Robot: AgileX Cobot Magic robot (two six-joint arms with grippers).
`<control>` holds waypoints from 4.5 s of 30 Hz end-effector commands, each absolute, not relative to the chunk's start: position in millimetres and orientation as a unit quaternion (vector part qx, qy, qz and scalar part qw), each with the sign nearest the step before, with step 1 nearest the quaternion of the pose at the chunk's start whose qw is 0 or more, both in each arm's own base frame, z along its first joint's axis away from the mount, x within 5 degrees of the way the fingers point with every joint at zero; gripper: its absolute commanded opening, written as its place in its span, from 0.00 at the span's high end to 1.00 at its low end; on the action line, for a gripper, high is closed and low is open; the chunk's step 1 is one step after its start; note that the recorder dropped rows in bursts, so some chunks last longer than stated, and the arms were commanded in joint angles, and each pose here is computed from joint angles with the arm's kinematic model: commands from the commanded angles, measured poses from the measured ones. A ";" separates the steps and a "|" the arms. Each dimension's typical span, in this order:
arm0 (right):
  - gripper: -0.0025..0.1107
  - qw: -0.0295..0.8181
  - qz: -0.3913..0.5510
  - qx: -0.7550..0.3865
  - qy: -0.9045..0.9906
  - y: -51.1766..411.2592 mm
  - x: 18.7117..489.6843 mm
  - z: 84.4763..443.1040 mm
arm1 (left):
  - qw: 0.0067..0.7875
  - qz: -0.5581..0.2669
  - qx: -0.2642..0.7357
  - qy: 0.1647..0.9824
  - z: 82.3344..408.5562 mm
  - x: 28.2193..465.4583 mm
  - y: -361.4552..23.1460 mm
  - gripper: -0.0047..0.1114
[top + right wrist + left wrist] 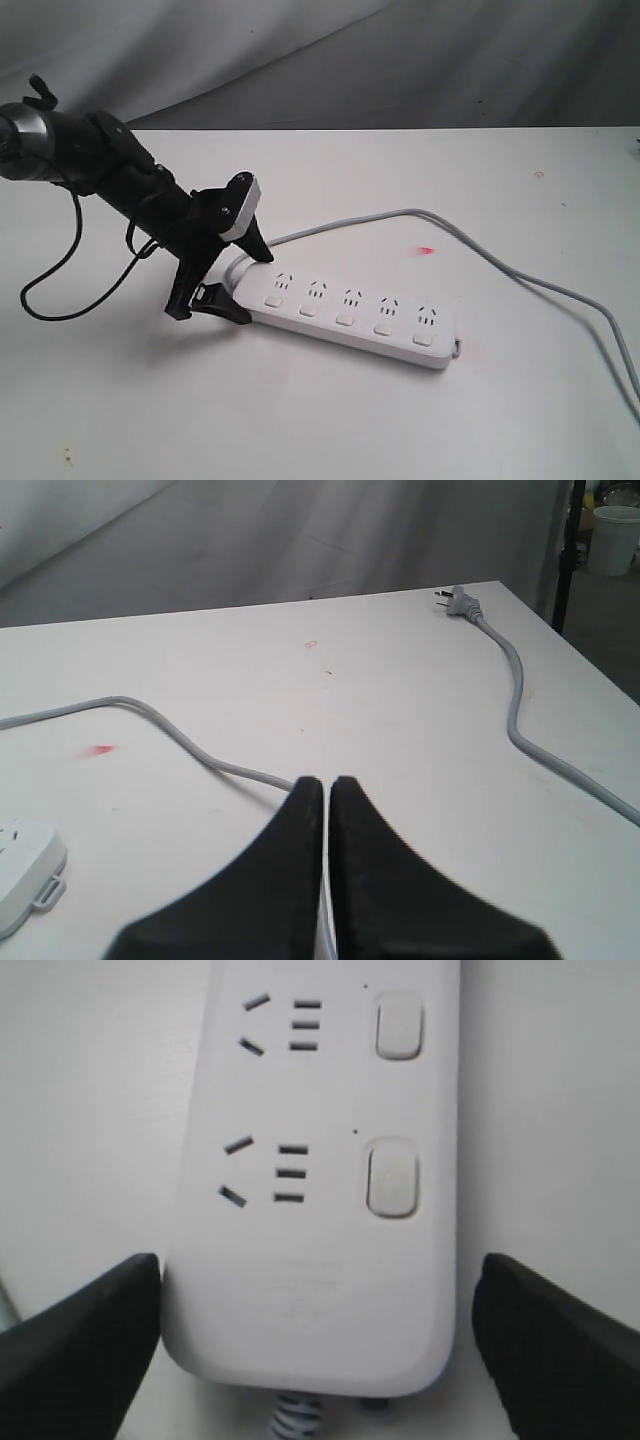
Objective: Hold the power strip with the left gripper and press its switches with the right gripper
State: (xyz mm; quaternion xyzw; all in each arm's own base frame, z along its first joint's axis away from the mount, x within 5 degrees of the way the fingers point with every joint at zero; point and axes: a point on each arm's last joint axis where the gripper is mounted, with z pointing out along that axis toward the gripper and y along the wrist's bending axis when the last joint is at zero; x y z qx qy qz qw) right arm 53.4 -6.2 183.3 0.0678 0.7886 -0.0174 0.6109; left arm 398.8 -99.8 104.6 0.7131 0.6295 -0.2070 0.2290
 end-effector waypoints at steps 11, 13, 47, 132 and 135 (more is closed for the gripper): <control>0.96 0.615 -0.021 0.069 0.785 -6.6 53.3 183.2 | 0.214 -0.225 0.721 0.619 101.2 395.1 -102.1 0.39; 0.96 0.615 -0.021 0.069 0.785 -6.6 53.3 183.2 | 0.214 -0.225 0.721 0.619 101.2 395.1 -102.1 0.43; 0.96 0.631 -0.039 0.053 0.773 -7.6 54.1 187.1 | 0.208 -0.224 0.726 0.615 100.7 394.3 -101.2 0.65; 0.17 0.374 0.192 -0.437 0.796 180.5 346.5 226.3 | 0.209 -0.225 0.723 0.618 100.9 394.4 -101.5 0.65; 0.17 0.374 0.191 -0.439 0.794 183.2 345.7 225.7 | 0.209 -0.225 0.723 0.618 100.9 394.4 -101.5 0.65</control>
